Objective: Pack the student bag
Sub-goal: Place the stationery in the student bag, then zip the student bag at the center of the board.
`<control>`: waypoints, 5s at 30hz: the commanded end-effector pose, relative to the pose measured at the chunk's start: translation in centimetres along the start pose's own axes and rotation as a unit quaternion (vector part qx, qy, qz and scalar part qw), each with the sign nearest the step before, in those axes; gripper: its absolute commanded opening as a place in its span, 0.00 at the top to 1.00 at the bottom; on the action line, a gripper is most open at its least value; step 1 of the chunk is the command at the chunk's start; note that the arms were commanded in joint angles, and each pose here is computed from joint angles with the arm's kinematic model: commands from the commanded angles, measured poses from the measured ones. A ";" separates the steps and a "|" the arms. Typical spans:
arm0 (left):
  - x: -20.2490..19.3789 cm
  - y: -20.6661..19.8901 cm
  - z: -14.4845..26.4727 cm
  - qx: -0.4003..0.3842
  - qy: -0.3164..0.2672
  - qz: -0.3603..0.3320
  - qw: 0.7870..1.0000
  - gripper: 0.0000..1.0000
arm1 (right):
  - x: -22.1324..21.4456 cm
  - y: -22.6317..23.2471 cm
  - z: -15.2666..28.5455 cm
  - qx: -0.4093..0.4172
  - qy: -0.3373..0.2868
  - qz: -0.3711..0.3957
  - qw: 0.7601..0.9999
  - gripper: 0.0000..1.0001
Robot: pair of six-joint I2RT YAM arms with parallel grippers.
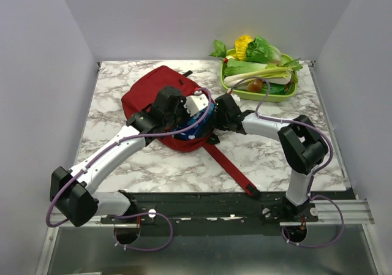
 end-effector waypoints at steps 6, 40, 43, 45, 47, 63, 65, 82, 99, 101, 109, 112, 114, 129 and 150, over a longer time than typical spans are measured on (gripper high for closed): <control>-0.4 0.0 0.8 0.004 -0.001 0.003 1.000 0.80 | 2.0 0.8 8.9 -0.008 -0.156 0.095 0.983 0.84; -0.7 -0.3 1.3 0.001 -0.001 0.007 1.000 0.79 | 0.0 -1.1 1.1 -0.045 -0.053 0.020 0.997 0.60; -0.9 -0.4 1.2 -0.003 -0.001 0.009 1.000 0.80 | 0.2 -1.1 0.9 -0.043 -0.056 0.019 0.997 0.69; -1.0 -0.5 1.2 -0.004 0.000 0.010 1.000 0.79 | 0.4 -1.0 0.9 -0.040 -0.058 0.019 0.997 0.73; -1.1 -0.5 1.2 -0.004 0.002 0.009 1.000 0.79 | 0.6 -0.8 1.0 -0.036 -0.059 0.022 0.997 0.78; -1.2 -0.7 1.0 -0.009 0.004 0.012 1.000 0.78 | 2.7 0.4 5.1 0.001 -0.084 0.045 0.995 0.97; -1.2 -0.8 1.0 -0.010 0.004 0.012 1.000 0.78 | 3.0 0.7 6.0 0.013 -0.095 0.051 0.994 0.99; 0.7 0.1 1.6 -0.004 -0.012 0.034 0.999 0.76 | 6.2 6.5 14.2 0.100 -0.203 0.123 0.966 0.99; 2.1 -1.2 3.7 -0.080 -0.012 0.064 0.995 0.22 | 2.0 1.6 12.2 0.021 -0.143 0.135 0.980 0.00; 2.9 -1.2 4.7 -0.099 -0.027 0.068 0.992 0.13 | 2.7 1.7 13.4 0.023 -0.151 0.156 0.976 0.00; -1.7 7.0 6.4 -0.073 -0.024 0.171 0.982 0.01 | 1.9 6.2 19.6 0.115 -0.182 0.292 0.932 0.00; -5.3 9.2 6.7 -0.051 -0.008 0.215 0.975 0.01 | 1.2 9.7 21.2 0.193 -0.183 0.384 0.884 0.00; -6.4 9.9 6.8 -0.050 -0.013 0.237 0.970 0.01 | 0.0 11.4 20.8 0.240 -0.154 0.443 0.850 0.00; -13.7 13.8 9.3 0.022 0.023 0.390 0.920 0.01 | -7.4 22.0 10.7 0.289 -0.066 0.648 0.702 0.16; -15.4 13.0 8.6 0.003 0.025 0.410 0.912 0.01 | -8.1 22.4 4.1 0.213 -0.103 0.687 0.687 0.46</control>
Point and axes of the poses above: each gripper's point midway between its finger pads, its own z axis back along the fingers, its own y axis along the line the jaws close on, x = y × z, the point moved 6 cm from there along z, back along the fingers, and after that the axes turned 4 degrees about z, right-handed, at the moved point
